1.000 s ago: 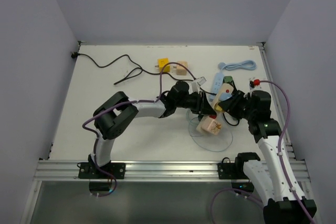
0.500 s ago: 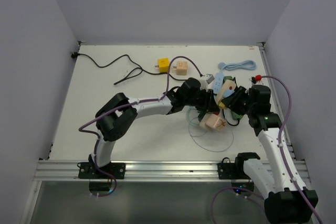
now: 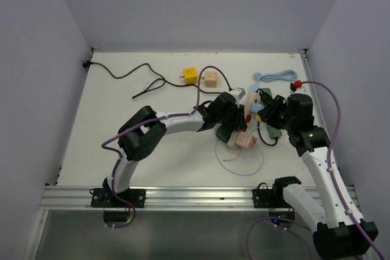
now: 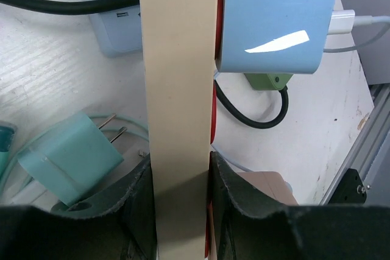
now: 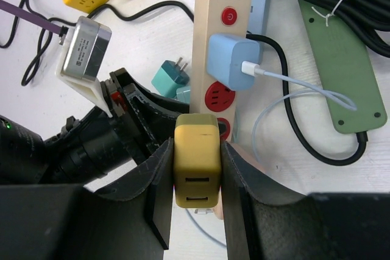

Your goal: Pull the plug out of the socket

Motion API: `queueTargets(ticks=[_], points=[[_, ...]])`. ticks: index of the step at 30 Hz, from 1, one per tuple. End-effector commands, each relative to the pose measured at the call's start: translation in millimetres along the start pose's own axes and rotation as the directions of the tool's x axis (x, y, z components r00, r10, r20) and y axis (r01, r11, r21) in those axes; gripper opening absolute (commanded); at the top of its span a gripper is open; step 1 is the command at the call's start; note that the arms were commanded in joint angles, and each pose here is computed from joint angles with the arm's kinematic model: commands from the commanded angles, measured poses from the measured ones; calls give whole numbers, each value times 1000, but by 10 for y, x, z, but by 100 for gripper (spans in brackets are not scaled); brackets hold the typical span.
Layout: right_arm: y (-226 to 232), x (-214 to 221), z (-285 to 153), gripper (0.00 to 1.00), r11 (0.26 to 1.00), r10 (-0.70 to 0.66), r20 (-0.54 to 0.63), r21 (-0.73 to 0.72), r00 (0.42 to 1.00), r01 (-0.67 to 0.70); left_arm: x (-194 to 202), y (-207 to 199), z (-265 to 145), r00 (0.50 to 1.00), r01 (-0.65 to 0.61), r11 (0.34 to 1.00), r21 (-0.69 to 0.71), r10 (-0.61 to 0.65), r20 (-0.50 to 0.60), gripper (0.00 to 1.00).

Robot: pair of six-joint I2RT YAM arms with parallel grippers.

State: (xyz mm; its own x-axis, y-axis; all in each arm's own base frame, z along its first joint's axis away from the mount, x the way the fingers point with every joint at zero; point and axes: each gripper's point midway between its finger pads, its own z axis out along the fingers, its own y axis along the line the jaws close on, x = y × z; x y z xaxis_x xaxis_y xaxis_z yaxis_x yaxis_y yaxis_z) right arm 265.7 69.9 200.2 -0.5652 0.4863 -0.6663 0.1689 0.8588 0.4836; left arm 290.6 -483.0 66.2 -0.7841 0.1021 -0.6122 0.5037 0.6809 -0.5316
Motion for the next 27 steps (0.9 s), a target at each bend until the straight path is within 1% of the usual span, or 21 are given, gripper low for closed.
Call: queueTargets(ticks=[1,3,6,9,13,16,18,21,22,27], points=[[-71,-38,-82,0,999,-23,16,39,1000,22,-143,-37,-49,999,21,998,67,-24,41,0],[-108,-19,-81,0,999,-21,13,48,1000,20,-188,-123,-87,998,20,993,114,-27,54,0],[-188,-101,-108,0,997,-8,47,78,999,4,-232,-268,-141,998,11,983,181,-23,61,0],[-201,-160,-127,0,997,-11,56,80,998,6,-320,-376,-199,997,1,976,218,-18,76,0],[-256,-87,-140,0,996,-25,46,88,999,21,-463,-483,-312,996,-7,966,260,-15,85,0],[-330,119,-17,0,996,-25,-16,86,1000,26,-619,-544,-455,994,-15,960,279,-17,112,0],[-347,207,76,0,997,-9,-31,71,999,11,-698,-560,-525,993,-25,959,284,-9,116,0],[-389,320,236,0,998,2,-47,59,999,0,-777,-615,-601,991,-39,955,295,0,132,0],[-369,290,283,0,999,-2,-32,43,999,3,-789,-640,-612,991,-39,953,299,-1,133,0],[-321,326,436,0,1000,-4,-30,-6,1000,4,-815,-769,-660,992,-45,936,350,0,126,0]])
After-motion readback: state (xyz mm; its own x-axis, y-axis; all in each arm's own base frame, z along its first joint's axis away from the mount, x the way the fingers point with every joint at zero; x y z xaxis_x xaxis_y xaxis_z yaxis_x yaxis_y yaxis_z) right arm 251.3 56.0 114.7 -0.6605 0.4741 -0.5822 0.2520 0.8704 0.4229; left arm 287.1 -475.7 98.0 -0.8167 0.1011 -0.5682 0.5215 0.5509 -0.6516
